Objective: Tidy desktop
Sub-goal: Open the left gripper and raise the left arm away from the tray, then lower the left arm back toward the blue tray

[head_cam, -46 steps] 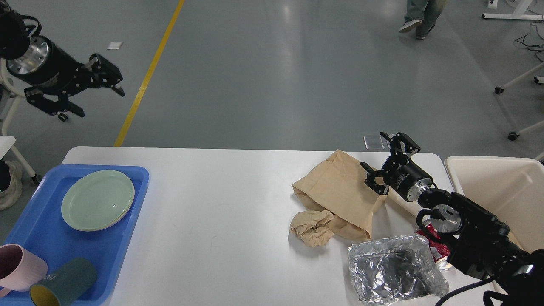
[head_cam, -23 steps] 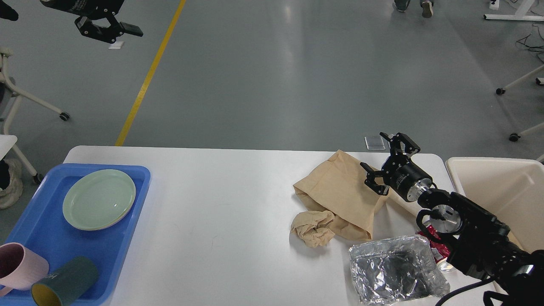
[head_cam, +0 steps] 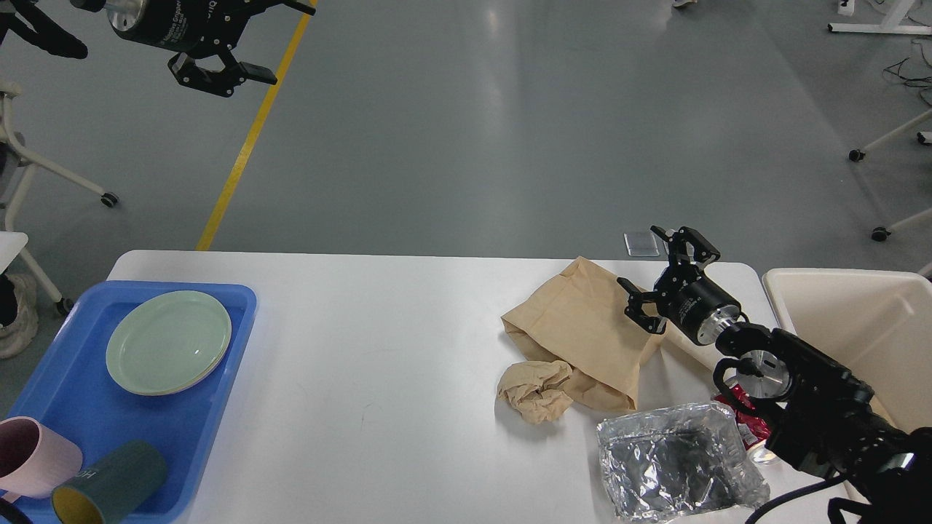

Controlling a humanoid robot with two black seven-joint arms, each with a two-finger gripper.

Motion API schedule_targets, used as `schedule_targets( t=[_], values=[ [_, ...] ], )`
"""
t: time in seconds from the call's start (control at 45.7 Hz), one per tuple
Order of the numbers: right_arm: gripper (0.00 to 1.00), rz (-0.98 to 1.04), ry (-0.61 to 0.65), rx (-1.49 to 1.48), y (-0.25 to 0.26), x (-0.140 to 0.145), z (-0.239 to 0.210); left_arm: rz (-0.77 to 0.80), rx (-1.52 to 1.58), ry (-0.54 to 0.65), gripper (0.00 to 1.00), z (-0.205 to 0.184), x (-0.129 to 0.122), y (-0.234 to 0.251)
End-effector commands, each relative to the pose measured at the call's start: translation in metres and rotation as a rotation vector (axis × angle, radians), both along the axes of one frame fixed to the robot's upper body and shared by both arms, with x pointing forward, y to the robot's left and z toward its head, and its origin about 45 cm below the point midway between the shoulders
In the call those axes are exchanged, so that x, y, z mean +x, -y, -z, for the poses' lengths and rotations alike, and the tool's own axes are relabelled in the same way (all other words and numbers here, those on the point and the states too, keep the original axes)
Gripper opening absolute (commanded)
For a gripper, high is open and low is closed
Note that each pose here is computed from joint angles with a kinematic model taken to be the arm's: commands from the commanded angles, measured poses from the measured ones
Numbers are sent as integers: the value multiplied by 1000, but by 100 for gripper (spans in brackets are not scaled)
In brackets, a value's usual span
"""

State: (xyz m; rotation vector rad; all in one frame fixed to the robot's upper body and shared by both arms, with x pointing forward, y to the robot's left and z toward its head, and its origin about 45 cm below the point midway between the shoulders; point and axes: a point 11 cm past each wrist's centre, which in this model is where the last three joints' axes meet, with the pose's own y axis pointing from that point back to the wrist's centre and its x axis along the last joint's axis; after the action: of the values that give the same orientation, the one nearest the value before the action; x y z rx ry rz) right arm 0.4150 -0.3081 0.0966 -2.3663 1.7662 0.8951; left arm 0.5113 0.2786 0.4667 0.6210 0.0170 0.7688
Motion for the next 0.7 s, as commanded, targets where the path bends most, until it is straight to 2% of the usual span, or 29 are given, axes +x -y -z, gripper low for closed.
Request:
schedule_targets(
  t=[0.0, 0.175, 0.503, 0.678],
  values=[
    [100, 0, 0, 0, 0, 0, 0, -2, -123, 22, 96, -4, 3, 11],
    [100, 0, -1, 0, 0, 0, 1, -44, -311, -18, 96, 27, 10, 25],
    [100, 0, -1, 0, 0, 0, 1, -308, -339, -99, 96, 89, 22, 12],
    [100, 0, -1, 0, 0, 0, 1, -327, -413, -166, 96, 120, 20, 32]
  ],
)
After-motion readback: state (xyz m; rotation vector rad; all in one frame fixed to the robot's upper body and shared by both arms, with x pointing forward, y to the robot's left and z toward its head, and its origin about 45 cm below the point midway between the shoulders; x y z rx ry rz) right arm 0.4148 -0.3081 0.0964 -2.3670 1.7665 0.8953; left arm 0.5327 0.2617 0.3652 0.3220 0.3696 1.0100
